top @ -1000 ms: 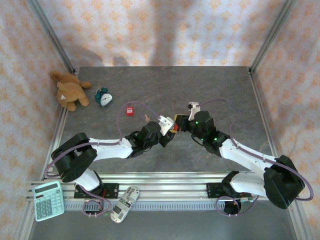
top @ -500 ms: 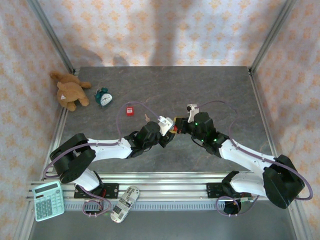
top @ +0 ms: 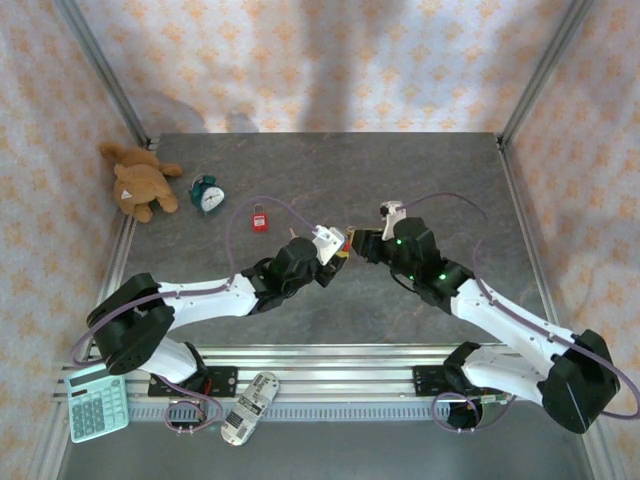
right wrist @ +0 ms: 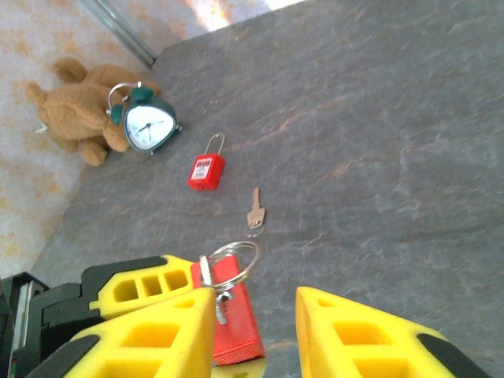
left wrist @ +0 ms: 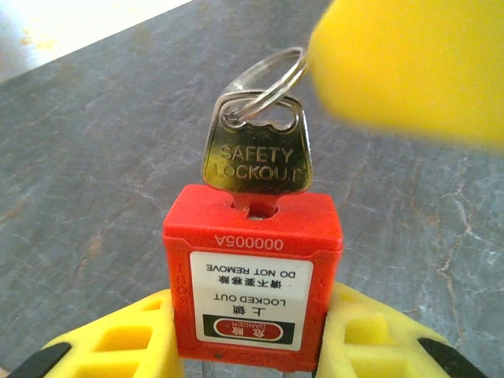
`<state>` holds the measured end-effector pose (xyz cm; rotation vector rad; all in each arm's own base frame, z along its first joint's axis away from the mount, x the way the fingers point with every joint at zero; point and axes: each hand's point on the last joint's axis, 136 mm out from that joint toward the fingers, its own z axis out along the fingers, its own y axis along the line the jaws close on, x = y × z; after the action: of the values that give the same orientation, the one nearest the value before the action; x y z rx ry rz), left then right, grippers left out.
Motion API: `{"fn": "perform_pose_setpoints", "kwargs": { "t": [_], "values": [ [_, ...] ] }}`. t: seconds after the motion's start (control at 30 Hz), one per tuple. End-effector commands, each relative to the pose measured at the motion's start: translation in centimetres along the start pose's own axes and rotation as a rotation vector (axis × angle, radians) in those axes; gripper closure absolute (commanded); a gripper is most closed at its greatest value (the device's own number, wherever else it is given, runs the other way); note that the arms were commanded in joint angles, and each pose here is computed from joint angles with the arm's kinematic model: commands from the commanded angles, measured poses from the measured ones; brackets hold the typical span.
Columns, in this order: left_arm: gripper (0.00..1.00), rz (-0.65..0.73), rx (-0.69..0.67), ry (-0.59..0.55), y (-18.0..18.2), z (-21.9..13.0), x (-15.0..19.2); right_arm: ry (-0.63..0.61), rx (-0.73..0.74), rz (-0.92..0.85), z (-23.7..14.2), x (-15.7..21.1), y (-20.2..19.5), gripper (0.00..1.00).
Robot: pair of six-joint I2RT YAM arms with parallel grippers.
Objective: Unlock with the key
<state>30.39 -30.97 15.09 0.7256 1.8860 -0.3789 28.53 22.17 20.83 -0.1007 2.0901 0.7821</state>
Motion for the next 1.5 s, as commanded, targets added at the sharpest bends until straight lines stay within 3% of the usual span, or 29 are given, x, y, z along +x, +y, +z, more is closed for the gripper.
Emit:
{"fn": "perform_pose_setpoints", "kwargs": {
  "t": [0.0,0.3,0.5,0.7,0.87,1.0,1.13,1.3,1.47],
  "values": [
    [0.77,0.034,-0.066,-0.005,1.4,-0.5,-1.2,-0.048,0.066,0.001,-1.2,-1.9,-1.1,0.67],
    [0.78,0.149,-0.234,0.097,3.9,-0.5,-0.8,-0.109,0.131,0.041,-2.2,-4.2,-3.4,0.63],
    [0.78,0.434,-0.422,0.203,5.1,-0.8,-2.8,-0.131,0.121,0.105,-1.8,-4.8,-4.6,0.6],
    [0.78,0.731,-0.591,0.287,5.7,-2.0,-4.6,-0.172,0.079,0.116,-2.1,-5.9,-4.6,0.49],
    [0.79,0.96,-0.683,0.334,5.5,-2.7,-3.8,-0.169,0.102,0.117,-1.9,-5.4,-5.3,0.48],
    [0.79,1.059,-0.743,0.322,5.3,-3.0,-3.1,-0.154,0.114,0.131,-1.1,-4.8,-5.9,0.48],
    [0.79,1.121,-0.767,0.238,3.5,-3.1,-2.4,-0.136,0.097,0.131,-0.3,-4.6,-6.0,0.51],
    [0.78,1.139,-0.803,0.13,1.8,-3.0,-2.3,-0.058,-0.014,0.087,0.6,-3.8,-4.3,0.67],
    [0.78,1.155,-0.806,0.111,1.2,-2.5,-1.5,0.054,-0.118,0.043,1.1,-1.7,-2.7,0.74]
  ]
}}
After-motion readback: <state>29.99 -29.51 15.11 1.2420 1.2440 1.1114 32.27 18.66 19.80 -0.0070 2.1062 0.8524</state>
